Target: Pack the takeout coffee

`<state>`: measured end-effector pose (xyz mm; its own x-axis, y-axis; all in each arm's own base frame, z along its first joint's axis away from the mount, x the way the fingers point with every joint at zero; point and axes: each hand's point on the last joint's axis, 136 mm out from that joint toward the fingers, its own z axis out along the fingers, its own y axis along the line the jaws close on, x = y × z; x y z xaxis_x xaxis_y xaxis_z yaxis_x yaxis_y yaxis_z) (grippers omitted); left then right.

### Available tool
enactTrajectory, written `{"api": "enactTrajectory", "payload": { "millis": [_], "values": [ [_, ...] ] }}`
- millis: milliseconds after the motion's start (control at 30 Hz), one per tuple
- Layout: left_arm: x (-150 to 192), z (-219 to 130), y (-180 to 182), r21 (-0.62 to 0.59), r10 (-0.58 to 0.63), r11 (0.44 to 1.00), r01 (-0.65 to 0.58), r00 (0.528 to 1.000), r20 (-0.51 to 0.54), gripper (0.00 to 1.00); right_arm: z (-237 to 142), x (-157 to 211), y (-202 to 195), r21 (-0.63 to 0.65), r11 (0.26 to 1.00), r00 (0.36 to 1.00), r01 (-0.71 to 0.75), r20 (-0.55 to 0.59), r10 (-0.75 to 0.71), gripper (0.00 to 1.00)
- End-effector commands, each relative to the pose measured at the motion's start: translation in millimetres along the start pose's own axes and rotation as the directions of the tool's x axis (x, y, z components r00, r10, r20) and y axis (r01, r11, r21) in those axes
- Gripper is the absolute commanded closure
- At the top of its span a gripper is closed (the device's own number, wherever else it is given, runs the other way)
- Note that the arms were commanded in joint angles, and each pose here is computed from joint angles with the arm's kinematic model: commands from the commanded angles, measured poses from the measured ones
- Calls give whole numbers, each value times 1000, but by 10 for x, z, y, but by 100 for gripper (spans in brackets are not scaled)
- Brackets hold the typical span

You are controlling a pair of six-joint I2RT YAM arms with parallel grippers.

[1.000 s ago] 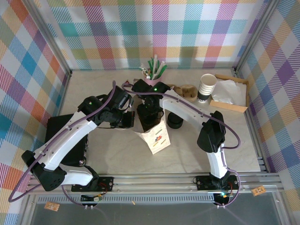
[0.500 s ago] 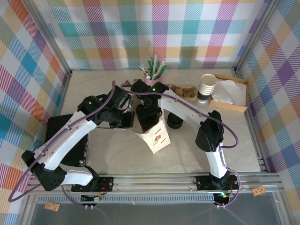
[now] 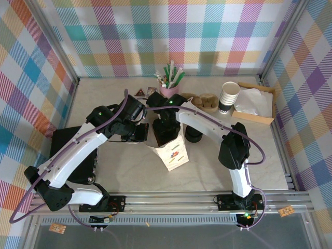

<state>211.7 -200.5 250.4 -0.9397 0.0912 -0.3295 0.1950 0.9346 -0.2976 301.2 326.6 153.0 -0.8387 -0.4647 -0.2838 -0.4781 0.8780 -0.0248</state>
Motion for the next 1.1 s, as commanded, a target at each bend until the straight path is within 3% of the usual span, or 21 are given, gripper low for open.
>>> {"api": "enactTrajectory", "payload": {
  "millis": [0, 600, 767, 1067],
  "values": [
    [78, -81, 48, -34, 4, 999, -4, 1000, -20, 100, 140, 238, -109, 57, 998, 994, 33, -102, -27, 100],
    [42, -102, 29, -44, 8, 999, -9, 1000, -18, 100, 317, 420, -59, 38, 999, 981, 23, -191, -16, 99],
    [41, -89, 9, -57, 26, 998, -27, 1000, -18, 100, 201, 265, -38, 38, 999, 989, 9, -149, -3, 92],
    [55, -89, 13, -102, 65, 993, -66, 998, -21, 100, 4, 31, 6, 38, 999, 994, -37, -105, 41, 68]
  ]
}}
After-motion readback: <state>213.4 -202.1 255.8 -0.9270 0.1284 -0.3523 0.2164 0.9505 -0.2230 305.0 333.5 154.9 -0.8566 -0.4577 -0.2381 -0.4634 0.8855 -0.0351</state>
